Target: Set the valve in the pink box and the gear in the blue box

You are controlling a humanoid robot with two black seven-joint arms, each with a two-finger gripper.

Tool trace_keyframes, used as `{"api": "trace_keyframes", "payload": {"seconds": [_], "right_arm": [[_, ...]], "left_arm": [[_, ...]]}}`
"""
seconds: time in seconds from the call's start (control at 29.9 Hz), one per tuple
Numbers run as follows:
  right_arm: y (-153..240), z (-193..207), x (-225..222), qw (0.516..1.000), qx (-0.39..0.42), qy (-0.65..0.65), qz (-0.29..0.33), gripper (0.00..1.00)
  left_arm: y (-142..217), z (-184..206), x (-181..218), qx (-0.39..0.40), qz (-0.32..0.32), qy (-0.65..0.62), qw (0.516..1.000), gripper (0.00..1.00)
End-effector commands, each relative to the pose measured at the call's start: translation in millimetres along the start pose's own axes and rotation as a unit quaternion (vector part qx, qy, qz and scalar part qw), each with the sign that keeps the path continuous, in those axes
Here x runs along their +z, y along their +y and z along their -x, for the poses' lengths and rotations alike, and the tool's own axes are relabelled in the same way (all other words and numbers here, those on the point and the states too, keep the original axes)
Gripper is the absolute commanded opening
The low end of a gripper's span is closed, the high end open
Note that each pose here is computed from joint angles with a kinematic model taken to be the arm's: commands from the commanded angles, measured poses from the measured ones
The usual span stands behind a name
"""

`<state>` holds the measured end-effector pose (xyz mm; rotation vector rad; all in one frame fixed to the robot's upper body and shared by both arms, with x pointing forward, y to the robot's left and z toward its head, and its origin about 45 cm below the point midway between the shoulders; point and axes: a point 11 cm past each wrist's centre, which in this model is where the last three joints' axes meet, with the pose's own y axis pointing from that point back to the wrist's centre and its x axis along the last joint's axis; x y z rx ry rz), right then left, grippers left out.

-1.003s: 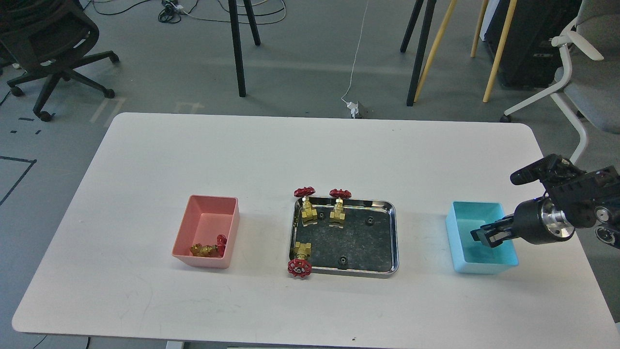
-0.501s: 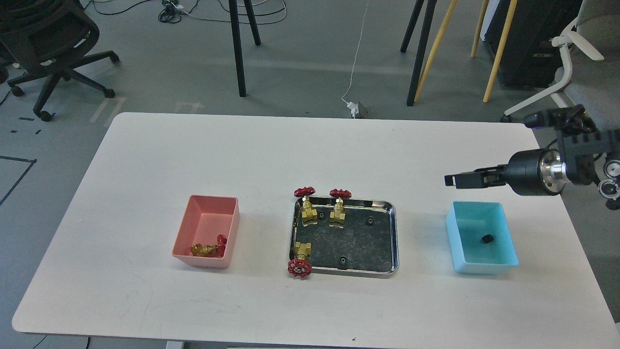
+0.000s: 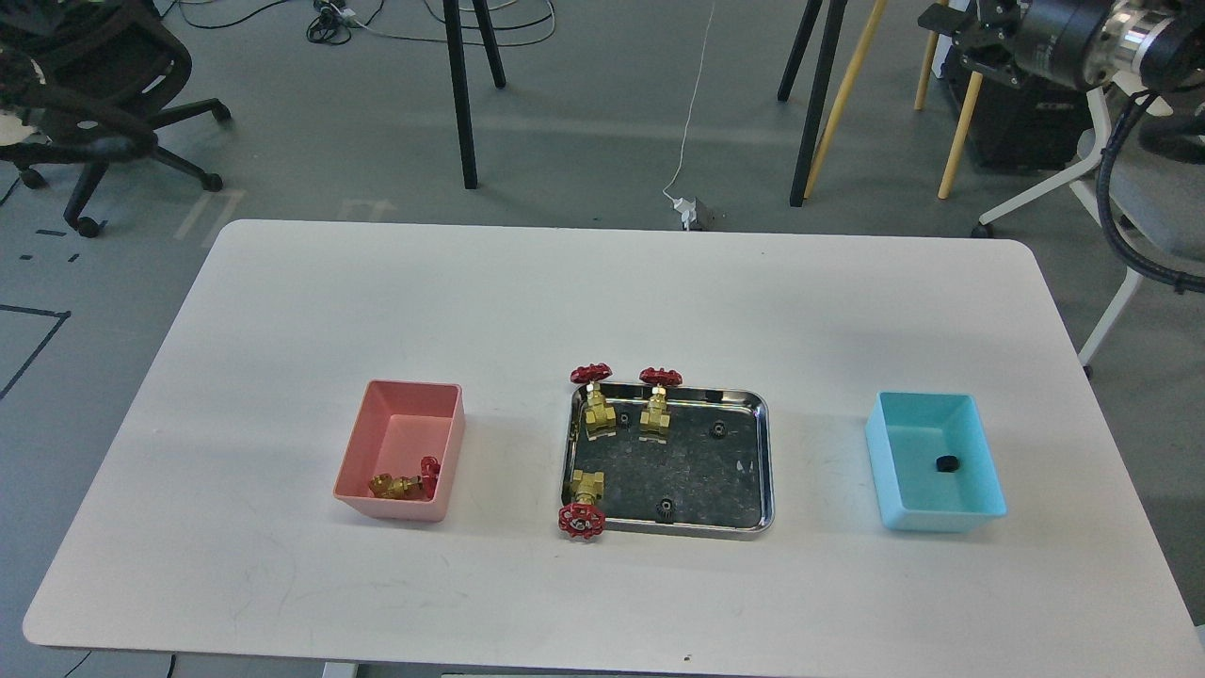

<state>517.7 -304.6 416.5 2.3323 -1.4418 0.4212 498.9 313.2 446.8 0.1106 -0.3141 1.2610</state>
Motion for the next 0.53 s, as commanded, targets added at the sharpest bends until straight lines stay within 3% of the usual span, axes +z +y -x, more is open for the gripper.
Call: {"api": "trace_keyframes", "payload": {"seconds": [0.0, 0.2, 0.33, 0.4, 0.5], "right_arm": [[-30, -2, -13, 0.997, 0.066, -0.024, 0.020, 0.83], [-70, 25, -6, 0.988, 0.121, -0.021, 0.088, 0.82], [-75, 31, -1, 0.981, 0.166, -0.025, 0.098, 0.83], [-76, 30, -5, 0.976, 0.192, -0.031, 0.094, 0.94], [-75, 23, -16, 0.973, 0.214, -0.030, 0.085, 0.99]], "left_arm": [[-28, 22, 5, -0.010, -0.014, 0.010, 1.000, 0.93], [-58, 55, -12, -0.022, -0.060, -0.004, 0.998, 0.93], [-70, 81, -3, -0.045, -0.055, -0.029, 0.997, 0.93], [-71, 84, -2, -0.048, -0.053, -0.028, 0.997, 0.93], [-71, 85, -2, -0.048, -0.053, -0.028, 0.997, 0.93]]}}
